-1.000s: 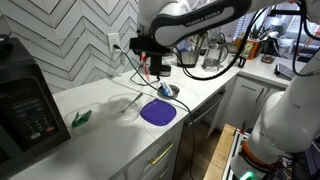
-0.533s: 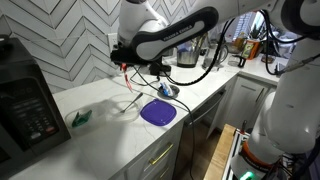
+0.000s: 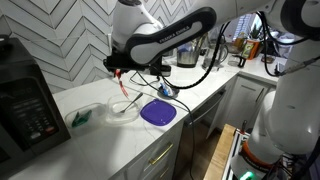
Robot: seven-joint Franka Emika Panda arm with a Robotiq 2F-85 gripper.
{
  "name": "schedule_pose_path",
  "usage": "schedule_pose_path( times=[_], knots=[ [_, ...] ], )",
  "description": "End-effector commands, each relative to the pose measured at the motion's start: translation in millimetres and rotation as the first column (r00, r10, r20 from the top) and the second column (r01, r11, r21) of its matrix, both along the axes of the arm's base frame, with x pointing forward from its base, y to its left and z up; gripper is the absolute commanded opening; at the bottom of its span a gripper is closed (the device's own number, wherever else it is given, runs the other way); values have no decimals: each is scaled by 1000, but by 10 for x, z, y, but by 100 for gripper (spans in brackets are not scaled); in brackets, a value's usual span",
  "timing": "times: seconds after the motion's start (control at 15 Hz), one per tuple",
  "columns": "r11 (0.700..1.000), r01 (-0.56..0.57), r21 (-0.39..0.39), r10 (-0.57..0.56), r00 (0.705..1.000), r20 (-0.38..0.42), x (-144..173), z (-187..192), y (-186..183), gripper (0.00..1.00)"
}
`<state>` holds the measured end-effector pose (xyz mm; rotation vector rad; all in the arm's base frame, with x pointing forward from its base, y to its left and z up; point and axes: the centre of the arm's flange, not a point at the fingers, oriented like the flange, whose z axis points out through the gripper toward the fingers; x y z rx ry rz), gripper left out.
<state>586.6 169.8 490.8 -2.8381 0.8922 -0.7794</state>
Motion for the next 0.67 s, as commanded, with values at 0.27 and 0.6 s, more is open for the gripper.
schedule_pose_path(
  times=[0.27, 0.6],
  knots=[
    [998, -64, 11, 65, 997, -44, 232, -540, 276, 5],
    [998, -69, 5, 69, 996, -63, 325, -720, 386, 5]
  ],
)
